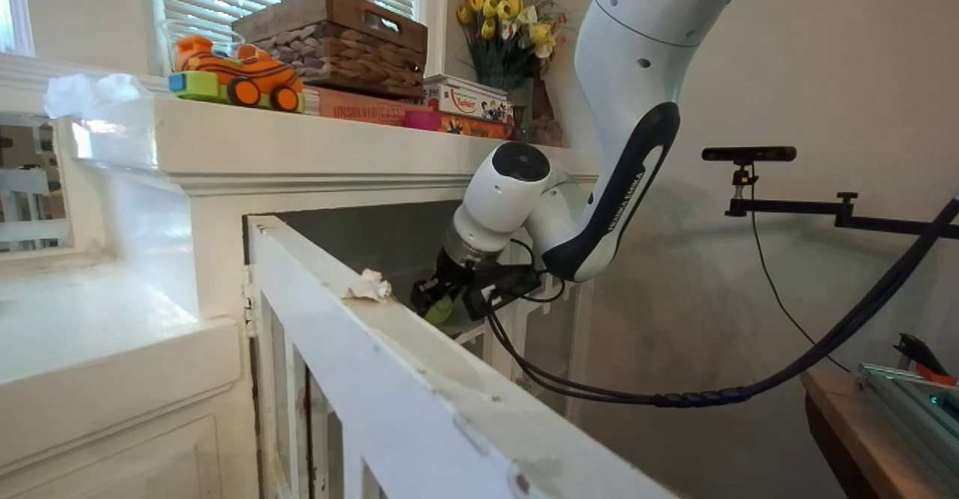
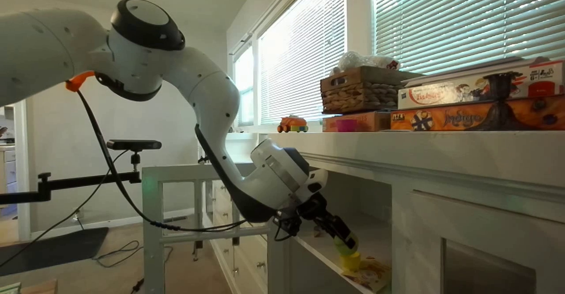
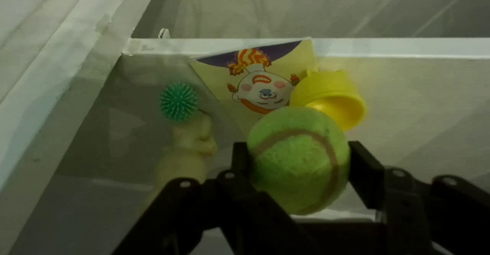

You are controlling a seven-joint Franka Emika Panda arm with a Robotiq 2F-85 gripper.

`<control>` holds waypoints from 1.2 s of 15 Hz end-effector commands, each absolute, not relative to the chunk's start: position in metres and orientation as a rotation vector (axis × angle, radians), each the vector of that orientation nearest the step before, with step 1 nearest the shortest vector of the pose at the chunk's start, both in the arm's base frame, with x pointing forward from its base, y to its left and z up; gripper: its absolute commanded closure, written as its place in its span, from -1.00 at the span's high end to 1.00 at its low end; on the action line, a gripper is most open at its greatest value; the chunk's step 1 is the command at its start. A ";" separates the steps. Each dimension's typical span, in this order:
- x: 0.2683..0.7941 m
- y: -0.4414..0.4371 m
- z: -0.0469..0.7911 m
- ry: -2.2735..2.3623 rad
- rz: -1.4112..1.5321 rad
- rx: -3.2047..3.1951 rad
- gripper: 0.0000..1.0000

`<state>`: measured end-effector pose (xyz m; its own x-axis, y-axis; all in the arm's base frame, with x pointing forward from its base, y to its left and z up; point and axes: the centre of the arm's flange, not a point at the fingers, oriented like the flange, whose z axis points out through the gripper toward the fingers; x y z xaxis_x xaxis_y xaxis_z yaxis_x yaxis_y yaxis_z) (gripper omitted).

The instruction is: Put the tennis ball inside the cupboard drawer

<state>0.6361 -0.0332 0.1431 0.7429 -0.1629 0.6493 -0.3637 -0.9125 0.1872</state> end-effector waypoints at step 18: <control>0.652 -0.018 0.109 -0.338 1.035 2.593 -0.19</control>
<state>0.6477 -0.0221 0.1159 0.7350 -0.0899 0.6721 -0.3244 -0.9170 0.2321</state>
